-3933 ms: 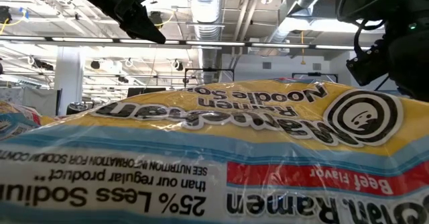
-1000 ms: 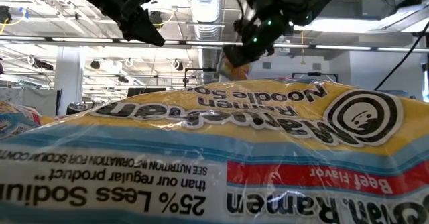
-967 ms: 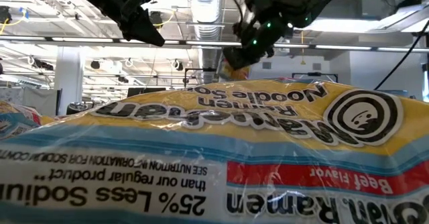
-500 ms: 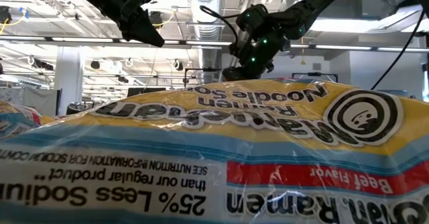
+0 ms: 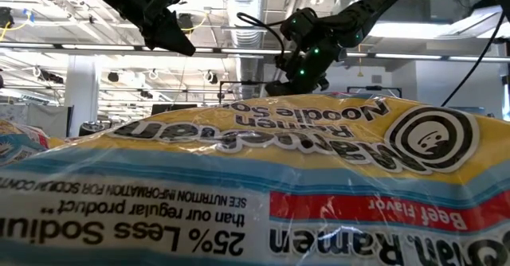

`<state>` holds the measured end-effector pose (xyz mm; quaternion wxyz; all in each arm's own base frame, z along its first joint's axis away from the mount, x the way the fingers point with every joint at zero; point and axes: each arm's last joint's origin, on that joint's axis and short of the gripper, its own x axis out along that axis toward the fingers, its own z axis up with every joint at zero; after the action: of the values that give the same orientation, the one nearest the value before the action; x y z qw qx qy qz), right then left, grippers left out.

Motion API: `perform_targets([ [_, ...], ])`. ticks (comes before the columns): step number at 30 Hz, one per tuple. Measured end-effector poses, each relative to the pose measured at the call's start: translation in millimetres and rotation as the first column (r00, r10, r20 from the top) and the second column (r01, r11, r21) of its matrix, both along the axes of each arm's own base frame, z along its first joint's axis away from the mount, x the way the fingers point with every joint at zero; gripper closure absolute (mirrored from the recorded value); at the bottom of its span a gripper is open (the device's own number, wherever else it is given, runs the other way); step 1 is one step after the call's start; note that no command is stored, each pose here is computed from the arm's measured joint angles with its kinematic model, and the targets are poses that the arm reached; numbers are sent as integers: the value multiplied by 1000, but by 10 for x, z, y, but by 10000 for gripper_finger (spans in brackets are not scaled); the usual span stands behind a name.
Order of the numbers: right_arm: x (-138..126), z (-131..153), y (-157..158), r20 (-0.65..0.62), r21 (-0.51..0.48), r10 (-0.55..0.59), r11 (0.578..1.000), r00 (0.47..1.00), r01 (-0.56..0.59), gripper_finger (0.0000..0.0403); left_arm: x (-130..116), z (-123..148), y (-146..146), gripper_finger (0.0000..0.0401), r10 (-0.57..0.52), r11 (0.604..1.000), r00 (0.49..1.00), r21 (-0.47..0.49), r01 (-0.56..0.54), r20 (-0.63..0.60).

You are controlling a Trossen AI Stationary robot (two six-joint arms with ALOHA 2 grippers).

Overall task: Sort Maruchan noodles
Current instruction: Put the blue noodle pack into the white bin, then put the red noodle pack into the yellow bin

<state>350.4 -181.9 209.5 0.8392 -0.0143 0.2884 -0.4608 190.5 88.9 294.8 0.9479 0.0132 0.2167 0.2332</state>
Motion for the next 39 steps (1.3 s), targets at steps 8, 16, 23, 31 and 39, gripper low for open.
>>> perform_targets([
  [8, -32, -11, -49, 0, 15, -12, 1000, 1000, 12, 397, -3, -8, -1, 287, 0, 1000, 1000, -4, 0, -8],
  [16, -67, -11, -113, 0, 16, -29, 999, 1000, 29, 359, -8, -20, -4, 287, 0, 1000, 1000, -9, 0, -20],
  [23, -67, -11, -113, 1, 19, -25, 1000, 1000, 25, 336, -8, -20, -4, 287, 0, 1000, 1000, -9, 0, -21],
  [31, -65, -10, -112, 3, 21, -21, 1000, 1000, 21, 335, -10, -23, -4, 287, -3, 1000, 1000, -5, 3, -28],
  [39, -21, -5, -49, 38, 76, 85, 993, 996, -88, 334, -10, -24, -5, 287, -3, 1000, 1000, -6, 3, -28],
])
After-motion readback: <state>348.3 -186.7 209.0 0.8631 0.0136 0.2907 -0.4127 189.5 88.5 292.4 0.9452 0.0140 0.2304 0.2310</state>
